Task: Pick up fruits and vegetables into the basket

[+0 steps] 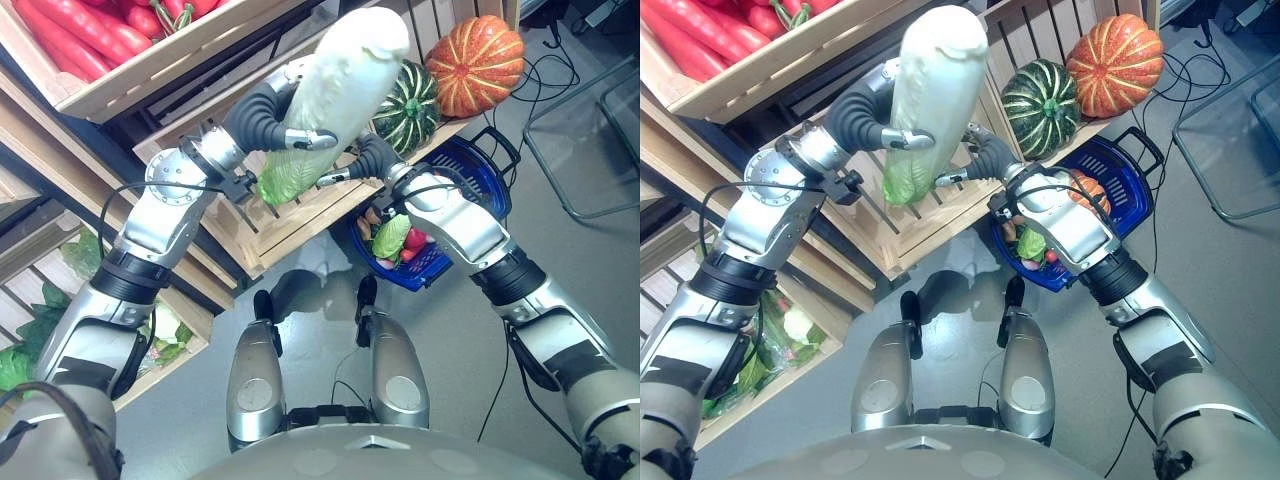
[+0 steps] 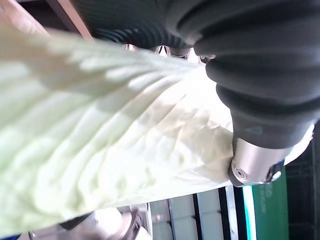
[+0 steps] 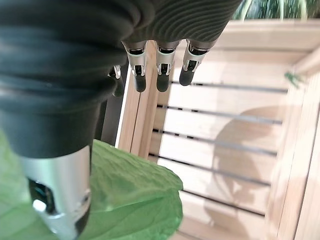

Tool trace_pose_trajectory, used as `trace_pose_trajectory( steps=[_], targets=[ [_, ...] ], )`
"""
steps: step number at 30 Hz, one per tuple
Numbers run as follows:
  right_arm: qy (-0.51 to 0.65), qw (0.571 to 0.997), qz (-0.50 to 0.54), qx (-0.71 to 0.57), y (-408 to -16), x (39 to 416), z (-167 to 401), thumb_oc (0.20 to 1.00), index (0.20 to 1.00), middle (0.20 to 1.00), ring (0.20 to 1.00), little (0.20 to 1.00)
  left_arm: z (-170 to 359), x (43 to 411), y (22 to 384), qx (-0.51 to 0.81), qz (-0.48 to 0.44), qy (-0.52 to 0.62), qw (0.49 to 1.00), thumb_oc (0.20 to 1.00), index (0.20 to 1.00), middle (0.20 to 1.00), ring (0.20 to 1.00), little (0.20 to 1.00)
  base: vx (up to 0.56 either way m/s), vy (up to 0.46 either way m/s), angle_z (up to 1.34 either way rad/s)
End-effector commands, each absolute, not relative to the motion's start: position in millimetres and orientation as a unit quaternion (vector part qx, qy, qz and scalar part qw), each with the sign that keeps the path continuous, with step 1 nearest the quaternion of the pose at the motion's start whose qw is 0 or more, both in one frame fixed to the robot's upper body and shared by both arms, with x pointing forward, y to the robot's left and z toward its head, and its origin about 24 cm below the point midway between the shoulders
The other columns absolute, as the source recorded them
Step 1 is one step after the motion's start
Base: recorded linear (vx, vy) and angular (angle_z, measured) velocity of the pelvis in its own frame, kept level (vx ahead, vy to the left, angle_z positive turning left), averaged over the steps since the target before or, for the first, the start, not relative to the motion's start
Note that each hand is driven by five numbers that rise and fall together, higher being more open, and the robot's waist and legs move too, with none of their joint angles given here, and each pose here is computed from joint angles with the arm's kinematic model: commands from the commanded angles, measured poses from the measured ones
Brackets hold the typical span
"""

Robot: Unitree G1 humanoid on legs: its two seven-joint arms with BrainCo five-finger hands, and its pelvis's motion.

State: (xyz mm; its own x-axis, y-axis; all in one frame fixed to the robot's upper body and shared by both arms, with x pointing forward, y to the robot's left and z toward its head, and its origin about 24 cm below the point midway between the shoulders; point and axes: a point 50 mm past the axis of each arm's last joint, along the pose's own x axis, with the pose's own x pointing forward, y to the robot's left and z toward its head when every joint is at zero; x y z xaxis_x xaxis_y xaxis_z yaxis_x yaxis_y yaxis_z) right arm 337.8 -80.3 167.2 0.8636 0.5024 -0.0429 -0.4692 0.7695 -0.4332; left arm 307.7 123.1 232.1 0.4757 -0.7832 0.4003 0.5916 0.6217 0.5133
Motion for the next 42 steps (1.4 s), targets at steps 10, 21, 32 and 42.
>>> trace_pose_trajectory(
  steps=[10, 21, 32, 42],
  targets=[
    [-0.150, 0.885, 0.395, -0.196, -37.5, 308.8, 212.6, 1.000, 1.000, 1.000, 1.000, 1.000, 230.1, 271.6, 88.7, 0.107, -0.494, -0.387, 0.771, 0.200, 0.200, 0.200, 0.200, 0.200, 0.00, 0.002, 0.01],
    [-0.147, 0.895, 0.389, -0.158, -72.2, 302.6, 210.3, 1.000, 1.000, 1.000, 1.000, 1.000, 233.4, 269.2, 124.1, 0.090, -0.411, -0.419, 0.805, 0.200, 0.200, 0.200, 0.200, 0.200, 0.00, -0.001, 0.00],
    [-0.124, 0.893, 0.425, -0.078, -89.9, 293.5, 206.6, 1.000, 1.000, 1.000, 1.000, 1.000, 231.9, 273.5, 158.8, 0.031, -0.327, -0.428, 0.842, 0.200, 0.200, 0.200, 0.200, 0.200, 0.02, -0.018, 0.01],
    [-0.157, 0.929, 0.322, -0.095, -107.1, 300.6, 207.8, 1.000, 1.000, 1.000, 1.000, 1.000, 224.2, 274.9, 174.0, -0.075, -0.263, -0.427, 0.862, 0.200, 0.200, 0.200, 0.200, 0.200, 0.03, -0.029, 0.04]
  ],
)
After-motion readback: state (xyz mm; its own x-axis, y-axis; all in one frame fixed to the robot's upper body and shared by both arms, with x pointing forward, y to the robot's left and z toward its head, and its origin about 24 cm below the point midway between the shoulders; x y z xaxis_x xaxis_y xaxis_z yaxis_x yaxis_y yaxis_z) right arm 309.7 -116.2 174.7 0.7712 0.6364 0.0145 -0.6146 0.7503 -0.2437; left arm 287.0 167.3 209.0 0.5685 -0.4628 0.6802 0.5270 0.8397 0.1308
